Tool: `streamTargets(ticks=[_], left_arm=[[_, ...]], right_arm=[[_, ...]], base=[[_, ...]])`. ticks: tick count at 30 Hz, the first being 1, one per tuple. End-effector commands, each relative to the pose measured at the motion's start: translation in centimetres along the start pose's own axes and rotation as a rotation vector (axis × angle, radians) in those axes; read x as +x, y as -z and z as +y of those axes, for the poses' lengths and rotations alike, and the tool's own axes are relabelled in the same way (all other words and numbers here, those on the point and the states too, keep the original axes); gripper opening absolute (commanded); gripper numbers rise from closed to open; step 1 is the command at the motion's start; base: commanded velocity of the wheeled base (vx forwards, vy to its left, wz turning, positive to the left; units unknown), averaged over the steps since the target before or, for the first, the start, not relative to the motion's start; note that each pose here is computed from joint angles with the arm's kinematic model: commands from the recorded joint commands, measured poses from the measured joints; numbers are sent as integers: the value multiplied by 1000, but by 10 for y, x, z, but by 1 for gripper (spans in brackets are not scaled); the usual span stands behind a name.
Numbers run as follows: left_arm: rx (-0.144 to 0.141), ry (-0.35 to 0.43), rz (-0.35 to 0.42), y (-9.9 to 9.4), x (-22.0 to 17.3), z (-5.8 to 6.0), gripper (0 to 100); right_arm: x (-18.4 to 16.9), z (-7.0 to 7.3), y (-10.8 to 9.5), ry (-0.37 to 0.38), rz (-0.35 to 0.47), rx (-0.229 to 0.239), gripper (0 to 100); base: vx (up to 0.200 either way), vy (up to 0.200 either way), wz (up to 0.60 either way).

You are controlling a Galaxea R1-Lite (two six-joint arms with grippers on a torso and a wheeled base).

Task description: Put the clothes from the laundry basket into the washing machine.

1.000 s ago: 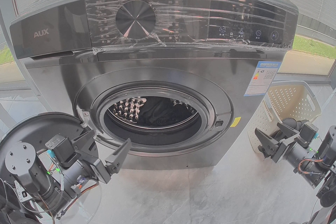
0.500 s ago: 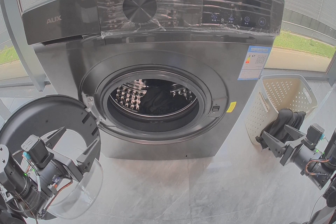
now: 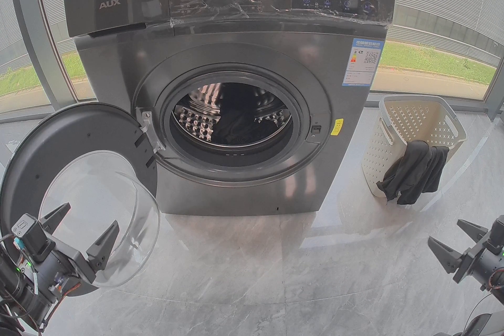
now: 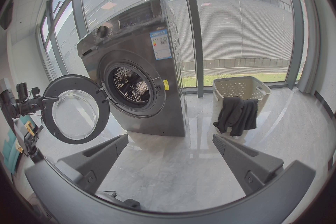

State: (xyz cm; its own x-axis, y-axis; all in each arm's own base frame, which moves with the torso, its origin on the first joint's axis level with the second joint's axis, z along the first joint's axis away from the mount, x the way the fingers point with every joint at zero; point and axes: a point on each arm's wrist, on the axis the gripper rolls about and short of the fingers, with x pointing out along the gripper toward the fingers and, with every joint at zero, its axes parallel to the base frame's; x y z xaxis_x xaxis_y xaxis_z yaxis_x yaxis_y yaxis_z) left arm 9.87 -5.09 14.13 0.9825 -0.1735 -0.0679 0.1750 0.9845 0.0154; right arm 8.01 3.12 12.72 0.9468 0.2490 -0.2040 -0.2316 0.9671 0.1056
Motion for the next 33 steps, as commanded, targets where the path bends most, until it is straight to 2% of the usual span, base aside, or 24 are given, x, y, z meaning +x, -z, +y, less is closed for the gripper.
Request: streamTargets(ticks=[1, 3, 5, 8, 10, 13, 16, 20, 23, 24, 25, 26, 28, 30, 33], left_arm=[[-3, -99, -28, 9, -47, 25, 100], [-1, -103, -11, 14, -54, 28, 100], [-9, -152, 21, 24, -67, 33, 100], [-55, -195, 3, 33, -83, 37, 100], [-68, -206, 1, 38, -90, 38, 100], [-95, -182, -18, 48, -102, 38, 100], [-95, -152, 3, 62, -111, 38, 100], [-115, -151, -54, 66, -118, 36, 100], [-96, -176, -58, 65, -118, 34, 100], [-83, -209, -57, 65, -118, 33, 100], [-73, -221, -58, 65, -118, 33, 100], [-54, -248, -65, 66, -119, 32, 100], [-22, -278, -87, 66, -121, 31, 100], [21, -246, -116, 67, -124, 29, 100], [34, -236, -121, 68, -125, 29, 100]], right_arm=[[-63, -15, 21, 101, -190, -15, 100], [-69, -16, 26, 117, -200, -24, 100], [-78, -16, 33, 147, -219, -34, 100], [-84, -16, 40, 161, -230, -31, 100], [-86, -16, 45, 162, -235, -31, 100], [-90, -16, 55, 167, -238, -31, 100], [-91, -16, 61, 179, -212, -21, 100], [-91, -17, 61, 198, -213, -27, 100], [-90, -16, 64, 239, -183, -46, 100], [-92, -15, 64, 280, -203, -84, 100], [-93, -13, 65, 282, -219, -92, 100], [-95, -12, 69, 252, -235, -96, 100], [-95, -11, 72, 219, -208, -96, 100], [-95, -12, 72, 233, -205, -91, 100], [-95, -12, 71, 234, -219, -92, 100]], base=[[0, 0, 0], [0, 0, 0], [0, 0, 0], [0, 0, 0], [0, 0, 0], [0, 0, 0], [0, 0, 0], [0, -50, 0], [0, -200, 0], [0, -200, 0], [0, -200, 0], [0, -200, 0], [0, -200, 0], [0, 0, 0], [0, 0, 0]])
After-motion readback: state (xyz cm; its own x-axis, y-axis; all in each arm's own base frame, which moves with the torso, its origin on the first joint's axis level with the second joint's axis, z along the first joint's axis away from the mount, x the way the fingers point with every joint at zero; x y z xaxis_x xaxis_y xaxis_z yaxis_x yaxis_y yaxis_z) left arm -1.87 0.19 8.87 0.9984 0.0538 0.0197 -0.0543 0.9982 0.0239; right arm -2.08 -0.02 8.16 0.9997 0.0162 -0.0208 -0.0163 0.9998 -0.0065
